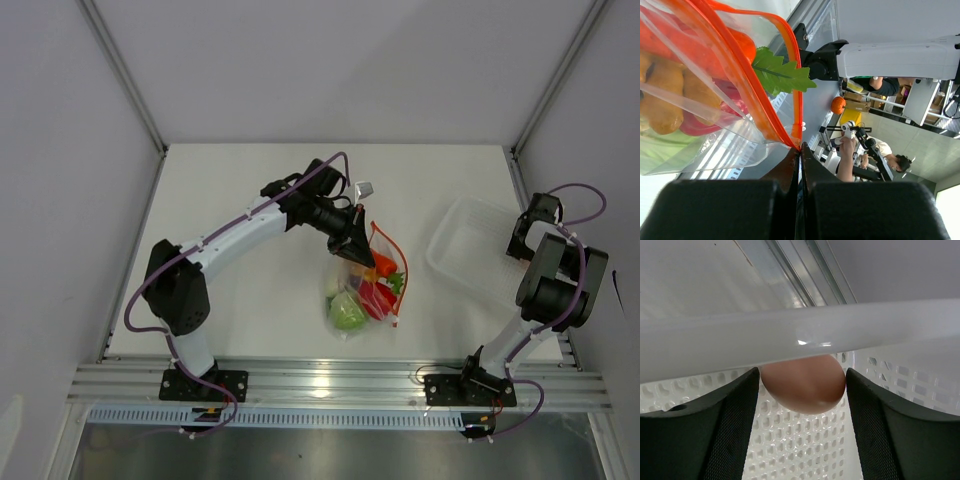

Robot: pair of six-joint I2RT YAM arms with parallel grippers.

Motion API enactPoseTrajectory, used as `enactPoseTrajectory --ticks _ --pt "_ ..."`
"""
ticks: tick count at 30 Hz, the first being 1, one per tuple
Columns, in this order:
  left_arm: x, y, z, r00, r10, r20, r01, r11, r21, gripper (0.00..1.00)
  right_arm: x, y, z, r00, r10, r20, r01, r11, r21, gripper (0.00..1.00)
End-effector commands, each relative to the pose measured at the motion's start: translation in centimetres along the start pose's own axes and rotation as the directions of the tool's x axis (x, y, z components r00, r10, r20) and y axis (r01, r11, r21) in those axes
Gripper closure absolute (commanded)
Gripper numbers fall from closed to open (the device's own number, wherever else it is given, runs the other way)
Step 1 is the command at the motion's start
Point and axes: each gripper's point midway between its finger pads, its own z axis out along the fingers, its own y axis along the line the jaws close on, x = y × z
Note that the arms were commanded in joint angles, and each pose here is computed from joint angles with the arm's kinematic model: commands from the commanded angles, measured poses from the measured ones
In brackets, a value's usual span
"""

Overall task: Place the food in the zip-top bag and seal the zipper
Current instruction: Pick up the fake vegetable from the bin.

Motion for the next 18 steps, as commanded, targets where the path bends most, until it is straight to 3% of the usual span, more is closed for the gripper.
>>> enactPoseTrajectory --ticks 1,12,18 --pt "0.0 -1.6 -0.4 0.999 0.052 -0.004 -0.052 0.998 0.035 0.99 -0.5 0.0 0.4 1.0 0.008 0.015 -0.008 1.0 -0.001 0.29" --pt "0.0 -1.6 -0.3 0.999 0.049 -0.006 -0.048 0.998 0.035 0.99 -1.8 -1.0 0.6 0.997 0.043 0.059 -0.046 0.998 0.039 0.33" --pt "0.0 -1.7 -0.4 0.999 0.051 -0.005 -0.051 0.998 0.038 0.99 -1.7 -0.8 0.6 0.997 0.046 0.056 -0.048 0.998 0.028 0.5"
